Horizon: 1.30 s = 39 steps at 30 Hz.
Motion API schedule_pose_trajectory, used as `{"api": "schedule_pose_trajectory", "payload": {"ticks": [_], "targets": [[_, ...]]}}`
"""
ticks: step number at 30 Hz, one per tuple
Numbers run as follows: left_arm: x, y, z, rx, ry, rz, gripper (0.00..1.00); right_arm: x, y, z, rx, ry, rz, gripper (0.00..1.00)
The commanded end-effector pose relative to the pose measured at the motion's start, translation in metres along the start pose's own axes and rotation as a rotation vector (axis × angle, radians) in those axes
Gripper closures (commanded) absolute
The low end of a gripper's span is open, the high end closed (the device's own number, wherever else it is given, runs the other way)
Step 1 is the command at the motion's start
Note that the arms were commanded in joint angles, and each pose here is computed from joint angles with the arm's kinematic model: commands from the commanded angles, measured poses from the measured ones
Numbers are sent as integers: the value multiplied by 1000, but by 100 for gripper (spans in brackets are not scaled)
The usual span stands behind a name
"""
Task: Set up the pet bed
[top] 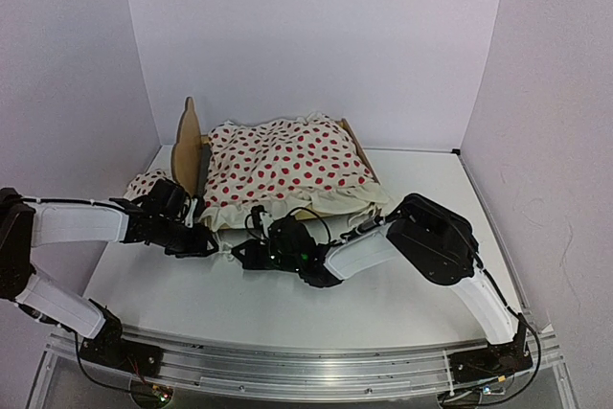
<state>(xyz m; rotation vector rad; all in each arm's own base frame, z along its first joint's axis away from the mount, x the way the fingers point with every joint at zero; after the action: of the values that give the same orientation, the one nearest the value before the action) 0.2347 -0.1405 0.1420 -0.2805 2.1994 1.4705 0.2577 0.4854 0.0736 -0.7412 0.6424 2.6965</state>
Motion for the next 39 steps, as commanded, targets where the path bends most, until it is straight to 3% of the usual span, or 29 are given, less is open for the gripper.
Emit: {"api": "schedule_pose_trajectory", "payload": {"ticks": [1,12,16,20,26,32,39], "targets": [[-3,-15,15,-107,120,-126,55,-12,-7,16,-73,-6,-57,100],[-10,-27,24,-152,152,-245,58,0,-24,9,-89,-32,-23,100],[-15,-27,24,-148,74,-296,77,3,-26,7,-86,-34,-19,100],[-15,-29,26,-147,57,-269,99,2,-29,6,-87,-39,-20,100],[-13,-24,34,-170,73,-236,100,-2,-35,13,-87,-22,-7,100],[-10,-6,27,-135,137,-68,100,-13,-46,22,28,20,33,100],[-16,5,24,-133,124,-97,100,-8,-60,13,127,9,90,100]]}}
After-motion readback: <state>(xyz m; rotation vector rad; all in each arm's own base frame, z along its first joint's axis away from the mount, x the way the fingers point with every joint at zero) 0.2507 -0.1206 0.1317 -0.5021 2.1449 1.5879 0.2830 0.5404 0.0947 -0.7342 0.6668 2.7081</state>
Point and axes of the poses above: each gripper's point midway between its finger pads, its own y axis back along the fingers, its own z axis along the line the jaws close on, x = y × z, the point moved 10 cm from there along y, back along the fingers, and after that the axes turned 7 degrees about -y, right-handed, at the moved point
